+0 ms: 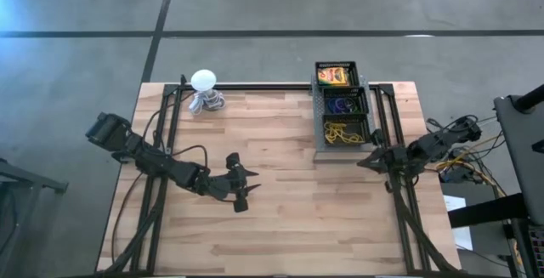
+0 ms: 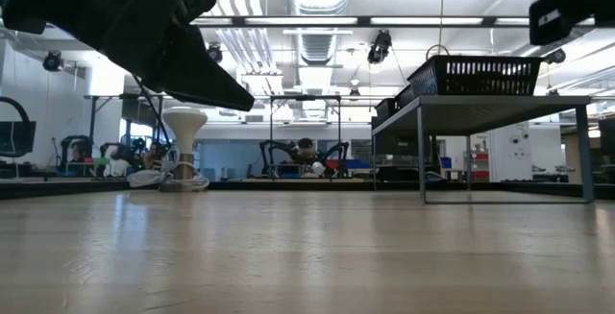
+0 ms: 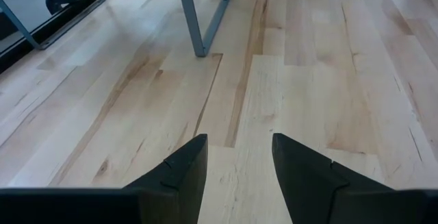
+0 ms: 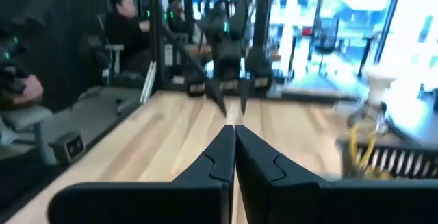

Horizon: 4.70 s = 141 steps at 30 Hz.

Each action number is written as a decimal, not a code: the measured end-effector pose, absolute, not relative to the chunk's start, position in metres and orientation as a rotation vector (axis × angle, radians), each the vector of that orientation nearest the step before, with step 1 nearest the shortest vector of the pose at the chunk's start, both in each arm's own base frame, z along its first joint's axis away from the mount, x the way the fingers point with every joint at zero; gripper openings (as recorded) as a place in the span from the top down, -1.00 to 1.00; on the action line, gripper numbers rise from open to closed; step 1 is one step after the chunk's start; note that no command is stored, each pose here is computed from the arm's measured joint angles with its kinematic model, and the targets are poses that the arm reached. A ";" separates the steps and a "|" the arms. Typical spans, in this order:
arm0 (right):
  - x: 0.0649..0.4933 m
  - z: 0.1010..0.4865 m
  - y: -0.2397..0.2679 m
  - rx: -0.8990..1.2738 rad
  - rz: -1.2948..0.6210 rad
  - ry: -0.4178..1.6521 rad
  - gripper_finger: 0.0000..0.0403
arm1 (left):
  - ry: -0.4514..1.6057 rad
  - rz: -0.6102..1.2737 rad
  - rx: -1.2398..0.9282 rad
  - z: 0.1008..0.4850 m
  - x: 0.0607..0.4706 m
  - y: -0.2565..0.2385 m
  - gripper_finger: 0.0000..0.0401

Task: Pick & Place Office Desk Supplies
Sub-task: Adjust the shelf

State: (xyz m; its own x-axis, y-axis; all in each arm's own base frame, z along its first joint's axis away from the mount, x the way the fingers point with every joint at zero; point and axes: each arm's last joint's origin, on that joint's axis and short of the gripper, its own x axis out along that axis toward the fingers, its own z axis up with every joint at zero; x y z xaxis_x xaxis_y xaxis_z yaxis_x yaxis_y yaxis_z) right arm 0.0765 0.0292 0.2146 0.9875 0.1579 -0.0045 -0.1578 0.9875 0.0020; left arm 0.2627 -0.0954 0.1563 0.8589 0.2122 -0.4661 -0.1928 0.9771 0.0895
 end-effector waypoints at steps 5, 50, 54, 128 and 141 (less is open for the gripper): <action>0.069 0.228 0.025 -0.029 0.153 -0.053 0.96 | 0.493 0.213 0.040 0.156 0.263 -0.095 0.16; 0.081 0.209 0.030 0.119 0.148 -0.132 0.96 | 0.482 0.226 0.032 0.157 0.265 -0.091 0.16; 0.080 0.224 0.028 0.135 0.078 -0.109 0.96 | 0.478 0.226 0.030 0.158 0.265 -0.092 0.16; 0.274 0.100 0.101 0.125 -1.133 0.141 0.24 | 0.495 0.186 0.052 0.140 0.277 -0.098 0.16; 0.275 0.100 0.101 0.136 -1.133 0.136 0.85 | 0.496 0.187 0.049 0.140 0.277 -0.098 0.16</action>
